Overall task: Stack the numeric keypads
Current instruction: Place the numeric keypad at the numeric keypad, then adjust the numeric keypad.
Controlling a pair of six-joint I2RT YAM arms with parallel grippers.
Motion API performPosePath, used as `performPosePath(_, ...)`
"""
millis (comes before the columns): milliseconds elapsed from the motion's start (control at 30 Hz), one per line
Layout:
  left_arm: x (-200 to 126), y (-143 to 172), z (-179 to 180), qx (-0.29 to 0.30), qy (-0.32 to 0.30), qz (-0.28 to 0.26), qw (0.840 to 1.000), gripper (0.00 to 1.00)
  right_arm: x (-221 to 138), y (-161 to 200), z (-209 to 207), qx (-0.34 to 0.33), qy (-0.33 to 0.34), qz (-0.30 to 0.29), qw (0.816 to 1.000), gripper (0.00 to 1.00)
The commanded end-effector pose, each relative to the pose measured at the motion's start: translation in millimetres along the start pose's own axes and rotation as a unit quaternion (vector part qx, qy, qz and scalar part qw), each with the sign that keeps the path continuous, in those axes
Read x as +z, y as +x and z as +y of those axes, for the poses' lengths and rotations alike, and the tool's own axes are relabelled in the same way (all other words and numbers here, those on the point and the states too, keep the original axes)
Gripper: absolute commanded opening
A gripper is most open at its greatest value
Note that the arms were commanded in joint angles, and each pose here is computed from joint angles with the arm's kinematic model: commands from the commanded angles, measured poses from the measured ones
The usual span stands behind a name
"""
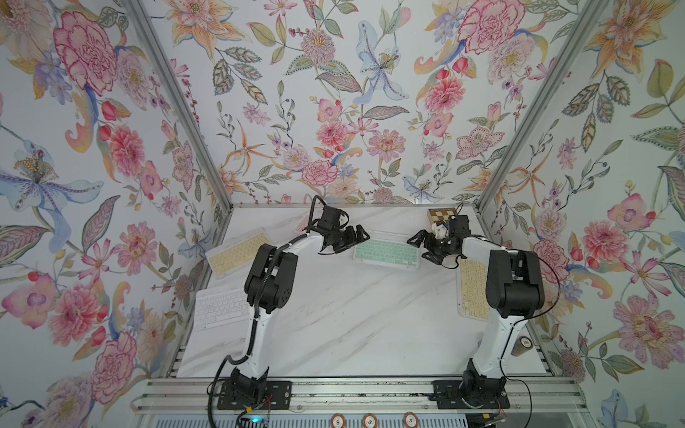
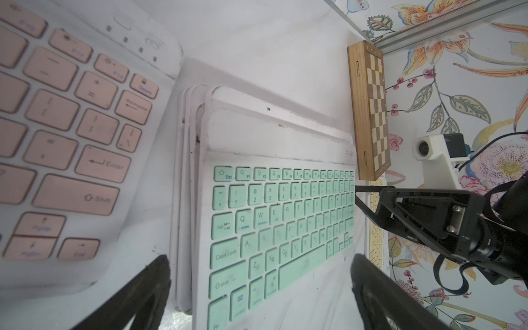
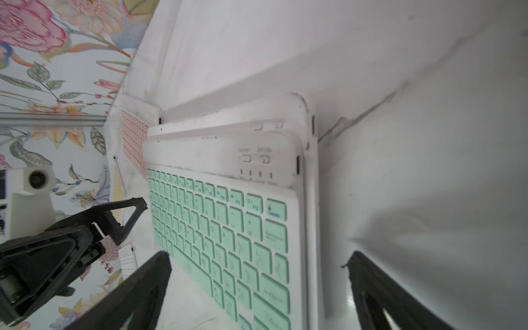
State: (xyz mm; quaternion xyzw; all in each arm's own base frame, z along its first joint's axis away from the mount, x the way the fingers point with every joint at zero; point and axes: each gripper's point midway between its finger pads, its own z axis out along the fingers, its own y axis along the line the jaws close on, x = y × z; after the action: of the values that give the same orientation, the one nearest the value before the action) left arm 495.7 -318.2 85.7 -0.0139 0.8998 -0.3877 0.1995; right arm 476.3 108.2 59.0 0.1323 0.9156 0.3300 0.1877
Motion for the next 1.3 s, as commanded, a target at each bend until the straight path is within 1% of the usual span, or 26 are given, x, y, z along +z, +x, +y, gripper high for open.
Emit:
performPosePath(0, 3.5, -6.4, 3.3, 0.002, -0.002, -0.008, 1.0, 0.99, 11.4, 3.3, -6.8, -0.025, 0.07, 0.005, 0.997, 0.99)
performPosePath(267, 21.6, -12.0, 8.9, -0.004, 0.0, -0.005, 1.0, 0.99, 28.5, 15.2, 2.8, -0.051, 0.145, 0.011, 0.988, 0.99)
performPosePath(500, 25.9, -10.4, 15.2, -0.004, -0.006, -0.002, 1.0, 0.99, 38.4, 23.0, 12.9, -0.052, 0.152, 0.017, 0.987, 0.99)
performPosePath(600, 20.4, -13.1, 13.0, 0.006, -0.011, -0.003, 1.0, 0.99, 38.3, 24.2, 14.6, -0.049, 0.145, 0.022, 0.988, 0.99)
performPosePath(733, 1.7, -22.3, 12.1, 0.015, -0.022, -0.014, 1.0, 0.99, 26.5, 21.8, 22.3, -0.05, 0.125, 0.019, 0.991, 0.99)
performPosePath(833, -15.9, -23.2, 11.7, 0.019, -0.029, -0.02, 0.999, 0.99, 13.4, 22.9, 29.4, -0.052, 0.106, 0.017, 0.993, 0.99)
performPosePath(933, -31.9, -11.2, 10.8, 0.008, -0.023, -0.021, 0.999, 0.99, -0.1, 31.4, 34.5, -0.063, 0.099, 0.016, 0.993, 0.99)
performPosePath(1067, -45.9, 17.1, 8.5, -0.029, 0.014, -0.02, 0.999, 0.99, -10.6, 58.9, 31.5, -0.08, 0.108, 0.029, 0.99, 0.99)
performPosePath(1167, -49.4, 39.8, 7.1, -0.052, 0.033, -0.01, 0.998, 0.99, -13.7, 82.5, 22.9, -0.097, 0.134, 0.039, 0.985, 0.99)
performPosePath(1267, -45.0, 59.3, 0.1, -0.075, 0.059, 0.001, 0.995, 0.99, -16.1, 101.5, 11.0, -0.111, 0.172, 0.041, 0.978, 0.99)
